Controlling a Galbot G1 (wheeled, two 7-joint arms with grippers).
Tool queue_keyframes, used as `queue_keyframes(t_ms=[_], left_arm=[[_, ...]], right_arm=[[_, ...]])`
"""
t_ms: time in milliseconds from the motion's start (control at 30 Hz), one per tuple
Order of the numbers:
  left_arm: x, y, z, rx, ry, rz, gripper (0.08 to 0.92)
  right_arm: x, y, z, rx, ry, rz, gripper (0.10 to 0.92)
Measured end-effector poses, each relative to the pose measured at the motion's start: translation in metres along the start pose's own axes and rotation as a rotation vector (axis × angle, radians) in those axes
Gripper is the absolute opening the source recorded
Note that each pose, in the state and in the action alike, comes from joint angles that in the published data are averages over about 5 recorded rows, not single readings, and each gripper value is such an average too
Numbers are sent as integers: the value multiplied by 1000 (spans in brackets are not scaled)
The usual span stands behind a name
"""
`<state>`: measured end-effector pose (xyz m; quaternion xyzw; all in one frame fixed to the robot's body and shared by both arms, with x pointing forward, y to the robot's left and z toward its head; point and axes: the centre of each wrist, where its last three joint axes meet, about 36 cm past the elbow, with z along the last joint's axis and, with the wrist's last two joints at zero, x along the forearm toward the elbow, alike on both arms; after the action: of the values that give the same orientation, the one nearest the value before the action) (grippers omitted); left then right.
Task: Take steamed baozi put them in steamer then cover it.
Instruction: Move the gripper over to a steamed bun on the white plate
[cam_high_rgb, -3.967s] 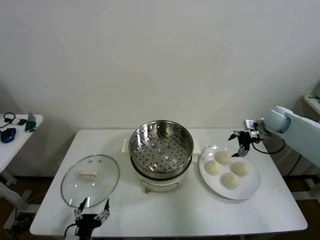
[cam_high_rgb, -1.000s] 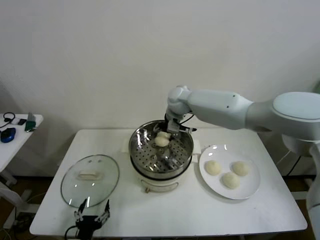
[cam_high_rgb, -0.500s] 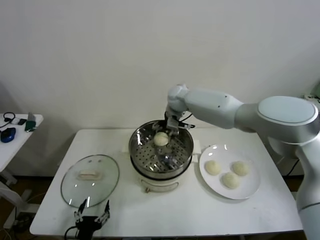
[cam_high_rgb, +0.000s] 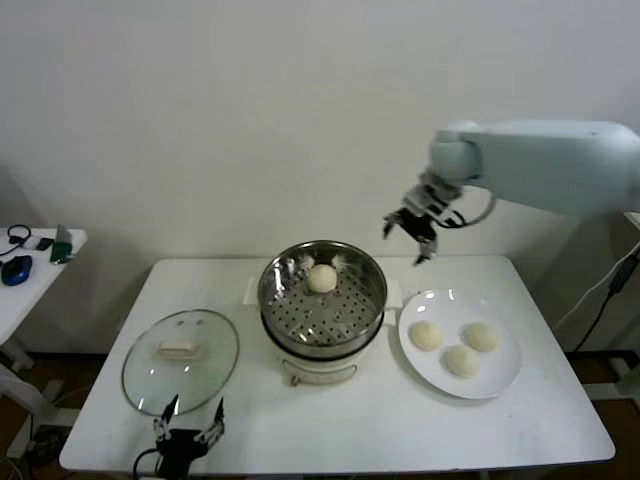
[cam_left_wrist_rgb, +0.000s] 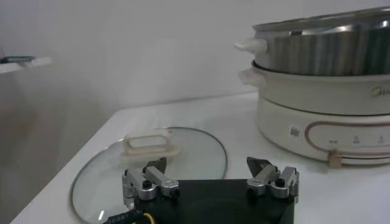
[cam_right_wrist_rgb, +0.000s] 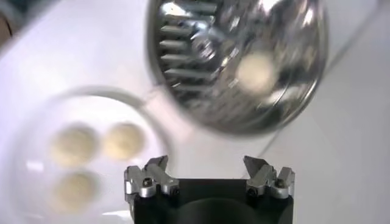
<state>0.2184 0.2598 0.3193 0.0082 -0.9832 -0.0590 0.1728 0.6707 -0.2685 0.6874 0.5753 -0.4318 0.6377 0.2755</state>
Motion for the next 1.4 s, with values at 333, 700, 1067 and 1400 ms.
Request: queue_keyframes(t_ms=[333,700,1067,1400], left_arm=[[-3,-1,-1,-1,-12,1,823],[-2,-1,6,2,-3,-13,823],[-2,2,11,3,9,-24,823],[-4,2,12,4,11,-26,823]], right_arm=[[-59,94,43,-401,-25,-62,823],[-140,100,43,-505,11,-77,823],[-204,86,29,-533,26,-85,823],[-225,80,26,-551,33,-85,685]])
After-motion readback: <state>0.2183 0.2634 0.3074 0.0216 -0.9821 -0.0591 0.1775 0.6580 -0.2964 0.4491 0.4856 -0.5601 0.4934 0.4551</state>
